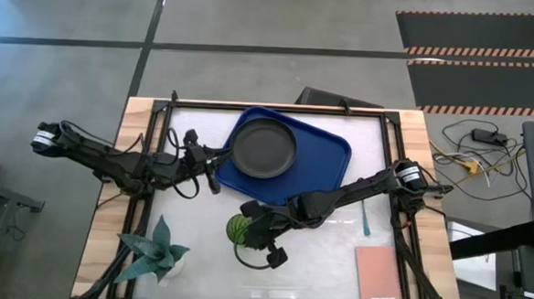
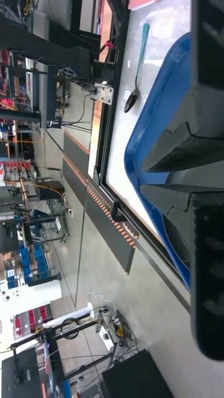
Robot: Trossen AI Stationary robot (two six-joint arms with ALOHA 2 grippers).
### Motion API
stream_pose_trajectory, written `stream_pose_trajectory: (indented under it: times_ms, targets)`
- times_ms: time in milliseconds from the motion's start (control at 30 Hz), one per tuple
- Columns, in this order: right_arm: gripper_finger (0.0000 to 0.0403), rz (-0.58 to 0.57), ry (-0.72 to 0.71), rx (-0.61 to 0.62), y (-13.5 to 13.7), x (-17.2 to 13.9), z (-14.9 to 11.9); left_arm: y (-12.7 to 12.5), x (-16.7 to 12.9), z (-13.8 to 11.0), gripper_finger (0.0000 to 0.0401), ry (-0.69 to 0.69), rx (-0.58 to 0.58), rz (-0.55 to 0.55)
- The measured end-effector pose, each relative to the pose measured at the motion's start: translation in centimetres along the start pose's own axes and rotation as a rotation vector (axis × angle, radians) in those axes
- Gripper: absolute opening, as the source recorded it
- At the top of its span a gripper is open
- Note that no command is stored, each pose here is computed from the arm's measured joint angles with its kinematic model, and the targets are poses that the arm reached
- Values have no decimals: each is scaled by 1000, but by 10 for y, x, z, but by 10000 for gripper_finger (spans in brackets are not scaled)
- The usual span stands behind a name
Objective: Pick and place plate/cup/fork/spoon on tray
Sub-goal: Put the green cup on the blue tray to the top right of the black plate
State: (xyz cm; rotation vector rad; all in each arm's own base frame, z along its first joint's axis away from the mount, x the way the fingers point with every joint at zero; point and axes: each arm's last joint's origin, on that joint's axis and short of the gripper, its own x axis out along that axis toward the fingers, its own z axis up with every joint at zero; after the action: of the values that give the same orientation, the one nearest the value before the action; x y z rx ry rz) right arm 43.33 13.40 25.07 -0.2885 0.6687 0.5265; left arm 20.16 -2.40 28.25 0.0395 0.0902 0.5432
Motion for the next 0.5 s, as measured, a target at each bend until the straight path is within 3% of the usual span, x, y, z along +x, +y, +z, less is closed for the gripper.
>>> stream_pose_trajectory:
  times_ms: [500]
  targets:
    - [9, 6, 19, 16, -2, -18, 20, 0, 0, 0, 24, 0, 0, 0]
